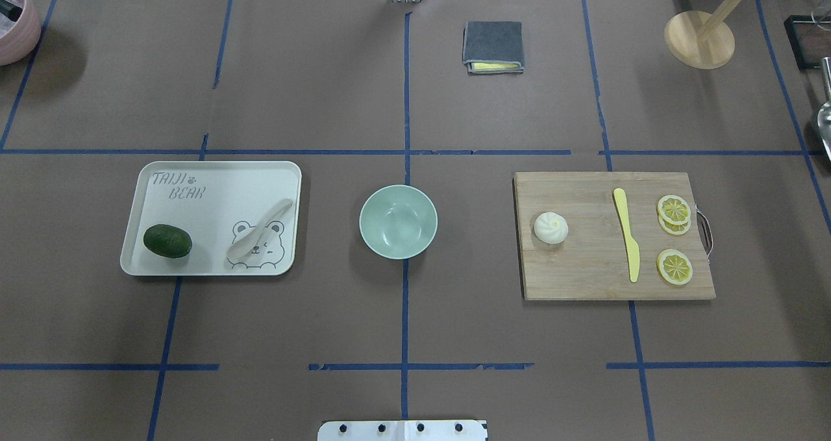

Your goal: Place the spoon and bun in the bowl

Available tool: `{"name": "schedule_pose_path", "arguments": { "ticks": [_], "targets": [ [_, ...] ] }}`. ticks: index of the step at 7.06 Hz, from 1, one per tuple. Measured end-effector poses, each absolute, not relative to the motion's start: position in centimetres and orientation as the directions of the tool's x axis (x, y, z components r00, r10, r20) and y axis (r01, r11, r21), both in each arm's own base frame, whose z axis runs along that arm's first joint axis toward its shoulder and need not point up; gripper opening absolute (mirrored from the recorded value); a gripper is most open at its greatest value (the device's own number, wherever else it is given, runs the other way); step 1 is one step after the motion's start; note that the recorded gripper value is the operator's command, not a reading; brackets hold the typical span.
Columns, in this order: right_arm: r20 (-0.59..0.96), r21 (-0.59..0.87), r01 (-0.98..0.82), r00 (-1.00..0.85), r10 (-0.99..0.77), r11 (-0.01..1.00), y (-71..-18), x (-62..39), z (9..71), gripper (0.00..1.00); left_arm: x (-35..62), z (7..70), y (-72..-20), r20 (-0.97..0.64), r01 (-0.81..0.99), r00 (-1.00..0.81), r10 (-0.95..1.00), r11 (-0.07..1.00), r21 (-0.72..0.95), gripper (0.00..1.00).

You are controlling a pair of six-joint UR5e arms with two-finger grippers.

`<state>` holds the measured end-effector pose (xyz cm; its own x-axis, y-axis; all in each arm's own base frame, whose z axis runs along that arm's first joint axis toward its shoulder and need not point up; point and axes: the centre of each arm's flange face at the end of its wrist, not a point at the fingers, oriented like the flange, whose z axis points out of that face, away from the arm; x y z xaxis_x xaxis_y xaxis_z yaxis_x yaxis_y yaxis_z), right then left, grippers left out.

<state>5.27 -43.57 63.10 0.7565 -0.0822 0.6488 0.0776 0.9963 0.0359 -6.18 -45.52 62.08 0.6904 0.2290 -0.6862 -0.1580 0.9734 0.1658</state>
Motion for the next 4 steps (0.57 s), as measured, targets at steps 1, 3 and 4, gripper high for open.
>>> {"name": "schedule_pose_path", "arguments": {
  "ticks": [1,3,4],
  "targets": [
    [0.653,0.038,0.085,0.752,-0.089,0.996,-43.8,4.9,63.0,1.00,-6.0,61.1,-45.8,-0.675,-0.162,0.690,0.260,0.965,0.206,1.00],
    [0.650,0.078,0.104,0.749,-0.130,0.991,-45.6,3.8,61.2,1.00,-4.8,59.1,-47.2,-0.637,-0.186,0.680,0.364,0.925,0.331,1.00],
    [0.645,0.121,0.107,0.747,-0.160,0.987,-47.2,3.6,59.7,1.00,-4.0,57.7,-48.1,-0.597,-0.197,0.670,0.440,0.881,0.429,1.00]
  ]
}}
